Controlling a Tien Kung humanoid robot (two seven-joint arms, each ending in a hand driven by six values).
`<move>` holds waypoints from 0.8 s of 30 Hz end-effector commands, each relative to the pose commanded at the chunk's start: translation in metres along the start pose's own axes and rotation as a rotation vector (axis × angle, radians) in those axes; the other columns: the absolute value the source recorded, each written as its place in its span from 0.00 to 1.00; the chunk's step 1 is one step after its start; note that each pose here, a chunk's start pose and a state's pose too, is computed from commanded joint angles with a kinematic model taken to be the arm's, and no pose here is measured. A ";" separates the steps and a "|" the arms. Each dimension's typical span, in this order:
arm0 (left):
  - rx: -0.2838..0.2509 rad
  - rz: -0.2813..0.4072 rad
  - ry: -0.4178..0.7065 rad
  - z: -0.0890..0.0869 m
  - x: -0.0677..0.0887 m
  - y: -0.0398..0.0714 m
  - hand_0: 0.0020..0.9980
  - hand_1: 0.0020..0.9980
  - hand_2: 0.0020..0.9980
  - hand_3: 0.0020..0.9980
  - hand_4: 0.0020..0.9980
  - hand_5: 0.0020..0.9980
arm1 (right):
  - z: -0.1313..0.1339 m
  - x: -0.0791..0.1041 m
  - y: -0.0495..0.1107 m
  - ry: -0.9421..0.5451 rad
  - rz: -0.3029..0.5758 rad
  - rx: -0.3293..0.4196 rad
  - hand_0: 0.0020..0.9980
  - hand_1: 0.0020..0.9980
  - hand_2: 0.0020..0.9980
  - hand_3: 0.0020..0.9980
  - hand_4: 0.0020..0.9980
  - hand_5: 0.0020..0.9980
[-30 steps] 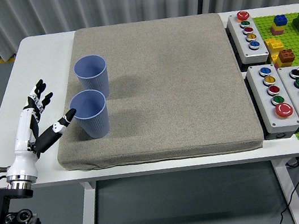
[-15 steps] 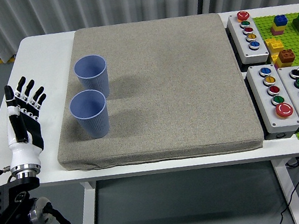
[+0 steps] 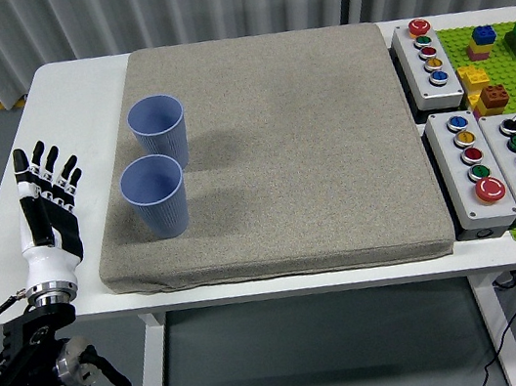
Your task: Pick cup pour cup place
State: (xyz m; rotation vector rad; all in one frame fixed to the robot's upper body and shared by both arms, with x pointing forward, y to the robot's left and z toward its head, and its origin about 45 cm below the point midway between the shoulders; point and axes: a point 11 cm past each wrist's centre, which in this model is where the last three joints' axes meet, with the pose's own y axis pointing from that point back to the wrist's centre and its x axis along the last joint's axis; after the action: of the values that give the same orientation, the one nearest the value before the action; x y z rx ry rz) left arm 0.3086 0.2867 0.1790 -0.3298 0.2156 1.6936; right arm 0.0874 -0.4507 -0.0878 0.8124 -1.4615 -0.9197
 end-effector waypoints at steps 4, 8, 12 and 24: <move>-0.002 -0.020 -0.020 0.001 -0.003 0.000 0.91 0.89 1.00 1.00 0.91 1.00 | 0.000 0.000 0.000 0.001 0.000 -0.001 0.65 0.64 0.55 0.59 0.00 0.02; -0.004 -0.027 -0.025 0.001 -0.004 0.000 0.91 0.89 1.00 1.00 0.91 1.00 | 0.001 -0.001 0.000 -0.006 0.000 -0.002 0.65 0.64 0.55 0.59 0.00 0.02; 0.000 -0.026 -0.024 0.001 -0.003 0.000 0.91 0.89 1.00 1.00 0.91 1.00 | 0.001 -0.001 0.000 -0.007 0.000 -0.002 0.65 0.64 0.55 0.59 0.00 0.02; 0.012 -0.042 -0.035 -0.002 -0.005 0.002 0.91 0.89 1.00 1.00 0.91 1.00 | 0.004 0.000 -0.001 -0.013 0.003 -0.007 0.65 0.64 0.55 0.59 0.00 0.02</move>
State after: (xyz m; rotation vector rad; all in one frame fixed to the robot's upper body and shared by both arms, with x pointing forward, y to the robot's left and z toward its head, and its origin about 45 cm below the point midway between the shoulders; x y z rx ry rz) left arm 0.3071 0.2811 0.1789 -0.2933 0.1917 1.6544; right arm 0.0832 -0.4508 -0.0885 0.8006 -1.4695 -0.9288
